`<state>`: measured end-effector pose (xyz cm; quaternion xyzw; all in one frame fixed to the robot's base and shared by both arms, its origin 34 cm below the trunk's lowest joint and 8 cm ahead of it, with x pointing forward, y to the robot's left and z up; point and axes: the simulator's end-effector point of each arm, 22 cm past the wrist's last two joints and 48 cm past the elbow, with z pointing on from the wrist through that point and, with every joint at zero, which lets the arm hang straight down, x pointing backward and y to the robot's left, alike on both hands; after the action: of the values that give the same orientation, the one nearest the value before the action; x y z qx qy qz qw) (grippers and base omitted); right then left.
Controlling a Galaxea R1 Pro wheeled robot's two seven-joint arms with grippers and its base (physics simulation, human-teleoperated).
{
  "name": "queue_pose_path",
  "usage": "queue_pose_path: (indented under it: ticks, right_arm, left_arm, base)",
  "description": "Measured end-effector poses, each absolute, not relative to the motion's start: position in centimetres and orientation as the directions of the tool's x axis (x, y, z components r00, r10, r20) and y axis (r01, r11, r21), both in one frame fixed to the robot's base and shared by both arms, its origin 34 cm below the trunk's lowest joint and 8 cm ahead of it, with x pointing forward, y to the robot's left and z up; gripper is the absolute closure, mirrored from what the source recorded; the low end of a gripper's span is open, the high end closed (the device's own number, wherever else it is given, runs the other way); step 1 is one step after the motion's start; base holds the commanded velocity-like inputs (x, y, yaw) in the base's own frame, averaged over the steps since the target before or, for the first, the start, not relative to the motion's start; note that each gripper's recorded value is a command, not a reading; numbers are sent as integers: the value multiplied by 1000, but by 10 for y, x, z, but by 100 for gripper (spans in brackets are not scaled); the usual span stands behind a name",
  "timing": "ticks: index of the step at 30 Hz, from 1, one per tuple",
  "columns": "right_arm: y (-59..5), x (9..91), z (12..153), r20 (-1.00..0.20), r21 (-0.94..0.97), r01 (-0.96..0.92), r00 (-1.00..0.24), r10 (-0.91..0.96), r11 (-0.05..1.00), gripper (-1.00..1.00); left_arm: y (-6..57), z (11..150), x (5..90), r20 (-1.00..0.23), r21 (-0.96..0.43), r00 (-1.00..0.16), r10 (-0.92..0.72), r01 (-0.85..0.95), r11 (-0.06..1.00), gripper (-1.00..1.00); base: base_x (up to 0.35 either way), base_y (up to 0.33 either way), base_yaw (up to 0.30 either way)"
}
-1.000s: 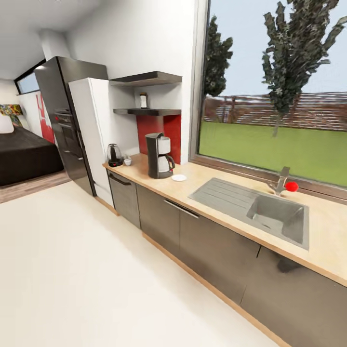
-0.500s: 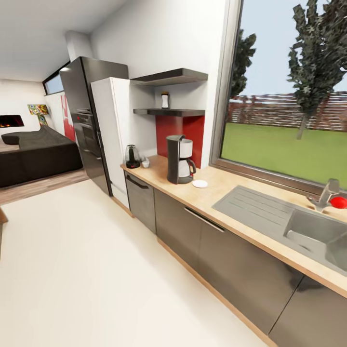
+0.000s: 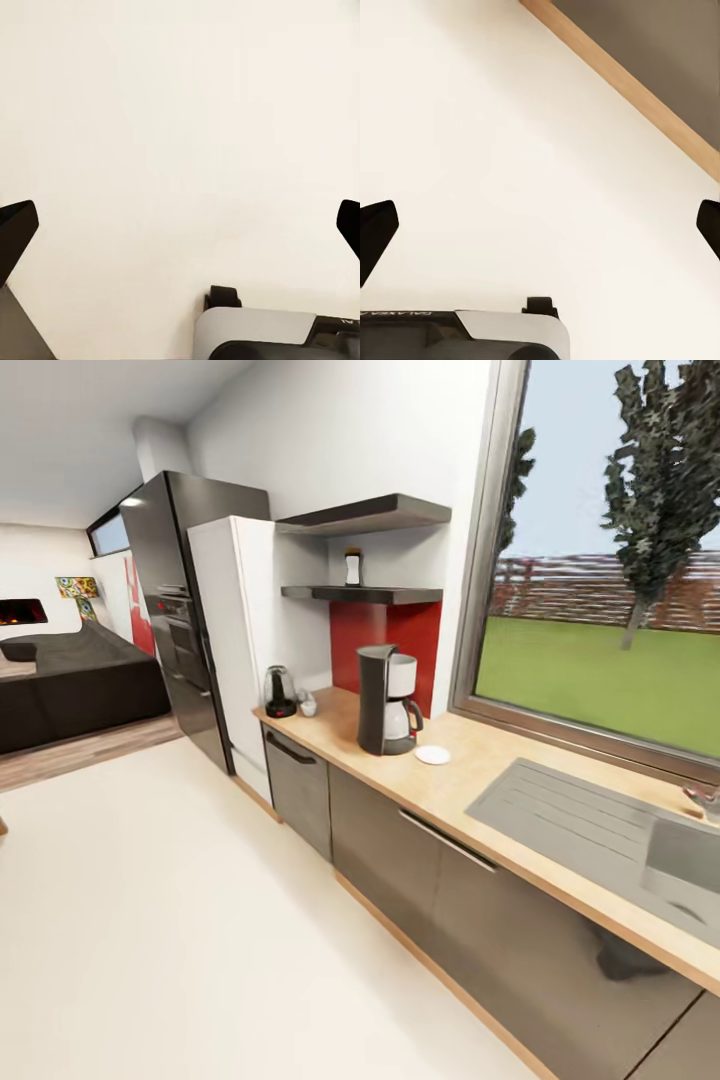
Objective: Set up a coffee station on the kitchen countertop: keep the coffee maker on the countertop, move the bottle of coffee from the kitchen shelf to the counter next to the coffee maker, place a paper coffee filter on top of the coffee maker, put the saucer next to the coffee maker with the coffee cup on the saucer, and place the electric kettle next to the coffee maker.
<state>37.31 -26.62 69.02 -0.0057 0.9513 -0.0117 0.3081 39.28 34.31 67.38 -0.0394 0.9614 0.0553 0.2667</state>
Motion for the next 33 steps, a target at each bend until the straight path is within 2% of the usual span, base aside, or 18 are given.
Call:
queue_pose_path:
  ticks: [33]
  right_arm:
    - [-266,373,690,-586,-26,-3,-810,-18,1000,-100]
  left_arm:
    - [343,674,393,-517,85,-855,-46,-105,991,-100]
  base:
    - [293,222,0]
